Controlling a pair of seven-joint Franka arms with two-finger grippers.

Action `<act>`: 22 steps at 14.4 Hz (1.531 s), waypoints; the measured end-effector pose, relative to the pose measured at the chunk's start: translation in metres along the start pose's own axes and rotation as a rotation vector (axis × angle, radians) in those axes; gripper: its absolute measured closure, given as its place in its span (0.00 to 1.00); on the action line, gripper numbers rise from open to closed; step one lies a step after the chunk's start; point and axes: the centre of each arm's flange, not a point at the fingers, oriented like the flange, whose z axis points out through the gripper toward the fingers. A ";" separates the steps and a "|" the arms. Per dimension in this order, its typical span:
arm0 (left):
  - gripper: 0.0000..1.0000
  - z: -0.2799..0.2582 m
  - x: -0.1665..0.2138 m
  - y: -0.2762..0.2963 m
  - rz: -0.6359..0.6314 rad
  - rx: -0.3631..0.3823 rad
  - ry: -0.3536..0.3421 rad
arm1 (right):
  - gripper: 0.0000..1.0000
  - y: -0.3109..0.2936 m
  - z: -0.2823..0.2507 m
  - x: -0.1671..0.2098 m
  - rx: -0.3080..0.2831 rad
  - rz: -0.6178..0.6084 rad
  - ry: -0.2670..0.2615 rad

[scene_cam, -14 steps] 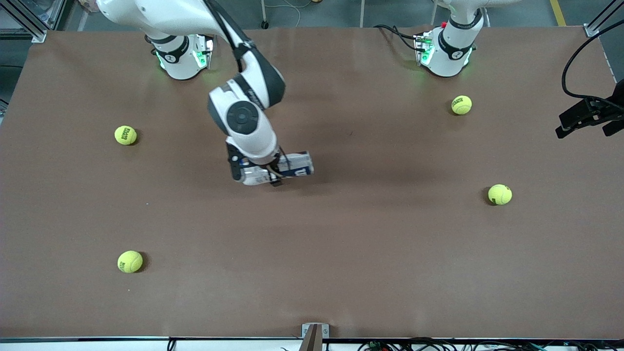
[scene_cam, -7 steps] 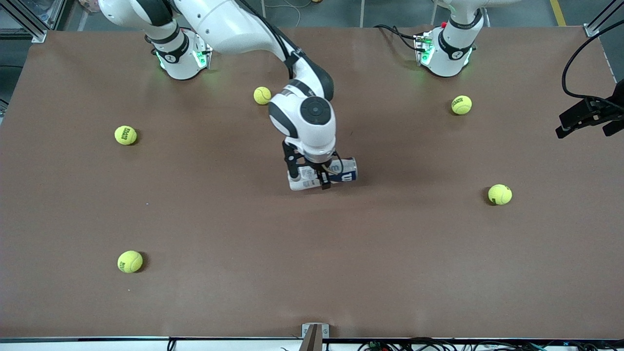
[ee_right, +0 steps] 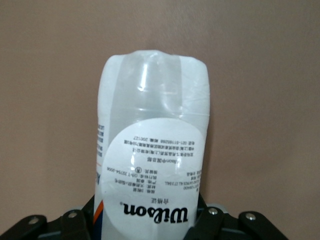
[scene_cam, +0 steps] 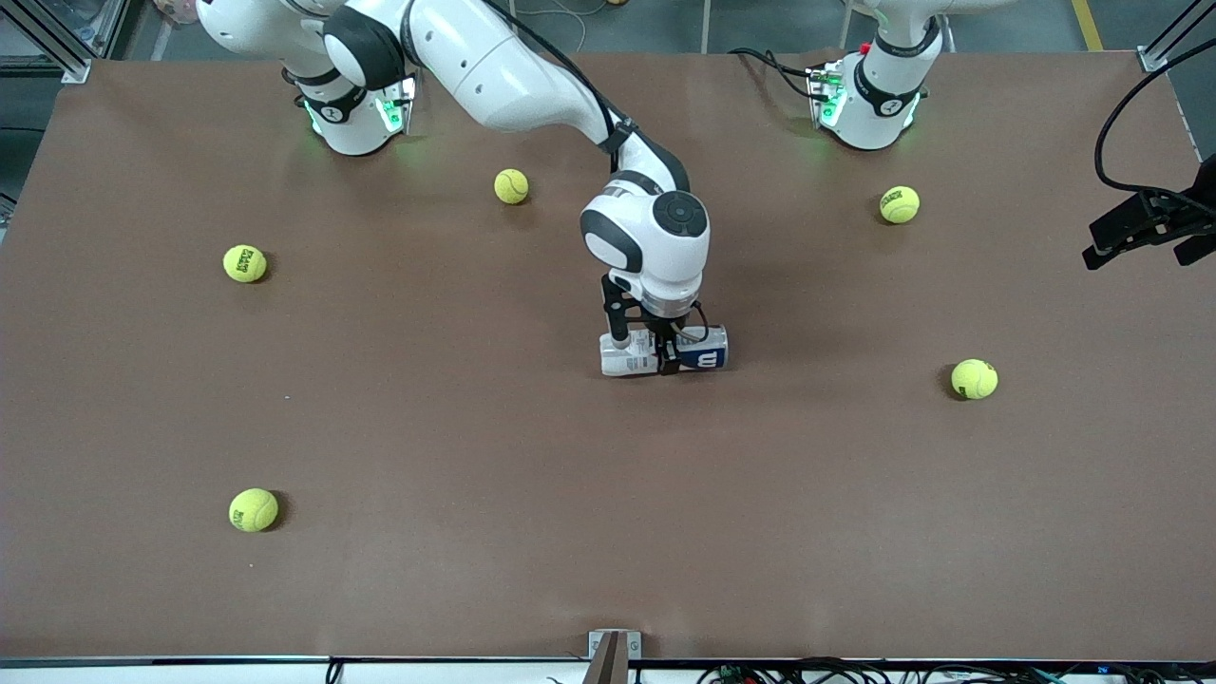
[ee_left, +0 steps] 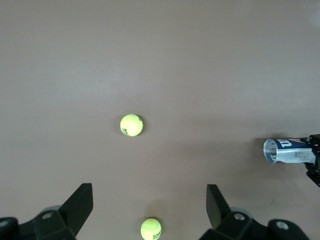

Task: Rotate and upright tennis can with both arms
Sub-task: 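Carry the can with the right gripper toward the table's middle, then lower the can and open the right gripper while the left gripper approaches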

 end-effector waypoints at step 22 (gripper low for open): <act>0.00 0.289 -0.002 0.101 -0.041 -0.377 -0.435 | 0.00 -0.001 -0.036 -0.016 0.036 -0.027 0.025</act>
